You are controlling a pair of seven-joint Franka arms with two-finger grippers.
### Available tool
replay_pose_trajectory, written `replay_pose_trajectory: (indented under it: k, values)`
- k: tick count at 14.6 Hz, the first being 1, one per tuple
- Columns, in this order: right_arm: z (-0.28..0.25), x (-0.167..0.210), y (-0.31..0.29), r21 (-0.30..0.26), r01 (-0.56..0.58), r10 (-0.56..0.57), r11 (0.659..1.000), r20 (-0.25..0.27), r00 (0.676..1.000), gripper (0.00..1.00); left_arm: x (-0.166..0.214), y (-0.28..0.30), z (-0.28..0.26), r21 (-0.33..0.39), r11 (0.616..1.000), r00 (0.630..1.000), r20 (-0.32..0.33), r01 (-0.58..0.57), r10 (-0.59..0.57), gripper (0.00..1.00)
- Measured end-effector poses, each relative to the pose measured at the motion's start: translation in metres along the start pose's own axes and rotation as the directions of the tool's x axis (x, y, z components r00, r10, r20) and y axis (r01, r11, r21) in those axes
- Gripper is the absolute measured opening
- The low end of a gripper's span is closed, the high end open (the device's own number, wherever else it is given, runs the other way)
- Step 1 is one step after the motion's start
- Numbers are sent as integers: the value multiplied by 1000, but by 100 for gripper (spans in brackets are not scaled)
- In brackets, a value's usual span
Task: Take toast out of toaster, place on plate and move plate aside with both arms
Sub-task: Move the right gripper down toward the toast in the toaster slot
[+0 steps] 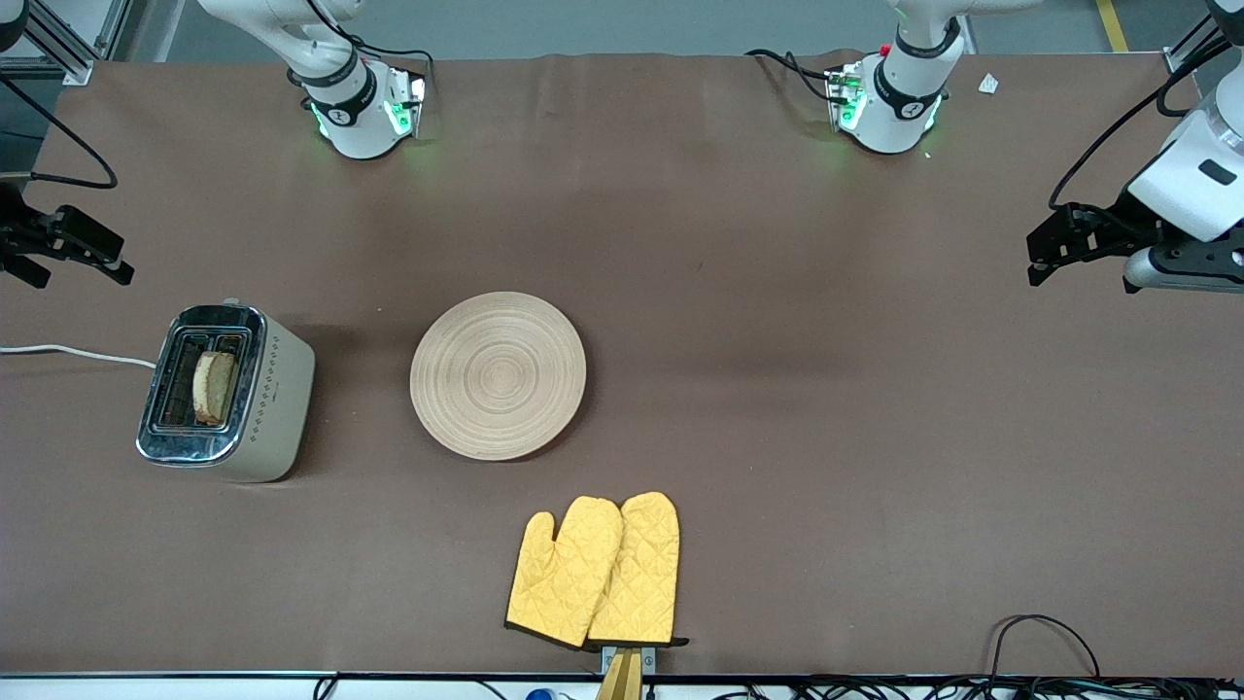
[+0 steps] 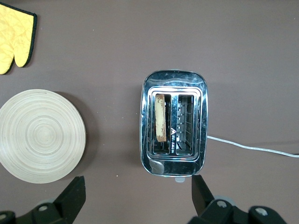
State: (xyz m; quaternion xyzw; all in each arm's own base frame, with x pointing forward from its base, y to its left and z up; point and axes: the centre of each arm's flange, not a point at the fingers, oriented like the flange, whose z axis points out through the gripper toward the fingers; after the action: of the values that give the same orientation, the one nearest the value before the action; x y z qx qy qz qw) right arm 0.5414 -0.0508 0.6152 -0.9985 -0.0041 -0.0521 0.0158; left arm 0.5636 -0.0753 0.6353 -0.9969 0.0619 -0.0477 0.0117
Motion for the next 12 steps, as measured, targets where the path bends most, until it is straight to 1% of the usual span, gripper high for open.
replay_pose_trajectory:
  k: [7,9,12]
  values:
    - [1,0,-1,0,1,-1,1000,3,1000,100,0,0,-2,0,1000,1000,1,3,-3,100]
    - [11,3,3,0,-10,10,1000,20,1000,100,-1,0,-3,0,1000,1000,2,3,-3,100]
    - [54,19,11,-4,-24,24,1000,65,998,100,-1,0,-2,0,1000,1000,3,3,-3,100]
